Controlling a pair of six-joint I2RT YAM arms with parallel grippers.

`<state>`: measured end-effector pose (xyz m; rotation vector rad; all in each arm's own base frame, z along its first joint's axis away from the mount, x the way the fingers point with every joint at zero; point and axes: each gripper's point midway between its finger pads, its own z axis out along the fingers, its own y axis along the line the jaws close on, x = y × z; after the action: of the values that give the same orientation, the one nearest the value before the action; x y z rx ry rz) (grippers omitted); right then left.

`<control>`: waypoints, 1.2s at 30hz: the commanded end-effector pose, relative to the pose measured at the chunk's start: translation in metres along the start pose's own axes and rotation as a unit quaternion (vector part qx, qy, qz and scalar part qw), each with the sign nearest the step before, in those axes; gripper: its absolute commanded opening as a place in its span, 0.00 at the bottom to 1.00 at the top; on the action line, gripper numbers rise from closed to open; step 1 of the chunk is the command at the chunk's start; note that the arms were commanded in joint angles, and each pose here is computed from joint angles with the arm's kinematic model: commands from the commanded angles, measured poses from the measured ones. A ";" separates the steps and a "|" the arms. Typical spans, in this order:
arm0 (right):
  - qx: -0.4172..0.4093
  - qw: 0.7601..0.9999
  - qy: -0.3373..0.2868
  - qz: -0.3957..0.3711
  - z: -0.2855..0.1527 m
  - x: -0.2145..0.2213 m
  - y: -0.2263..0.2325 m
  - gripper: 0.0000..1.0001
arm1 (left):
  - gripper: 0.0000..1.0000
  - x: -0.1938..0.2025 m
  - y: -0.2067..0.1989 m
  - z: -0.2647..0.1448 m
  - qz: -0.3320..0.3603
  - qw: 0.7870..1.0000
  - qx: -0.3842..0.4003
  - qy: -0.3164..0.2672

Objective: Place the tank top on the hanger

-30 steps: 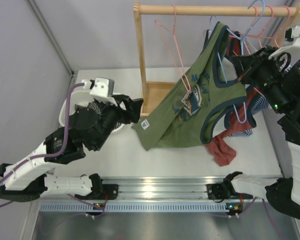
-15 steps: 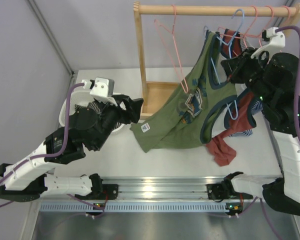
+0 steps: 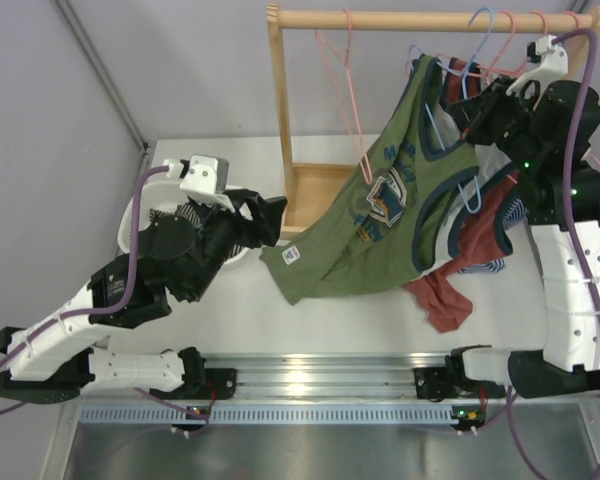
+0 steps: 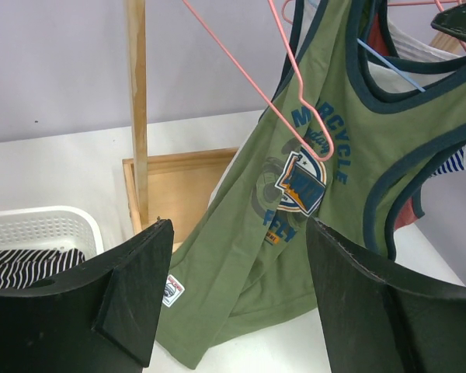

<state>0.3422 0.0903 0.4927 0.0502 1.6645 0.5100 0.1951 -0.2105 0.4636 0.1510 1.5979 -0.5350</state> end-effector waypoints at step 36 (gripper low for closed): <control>-0.024 1.000 -0.002 0.021 0.057 -0.007 -0.017 0.01 | 0.74 0.002 -0.002 0.002 0.002 1.000 0.001 -0.002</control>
<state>0.4159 0.0991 0.4565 0.0573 1.7532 0.5988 0.1955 -0.2105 0.4630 0.1501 1.5986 -0.5309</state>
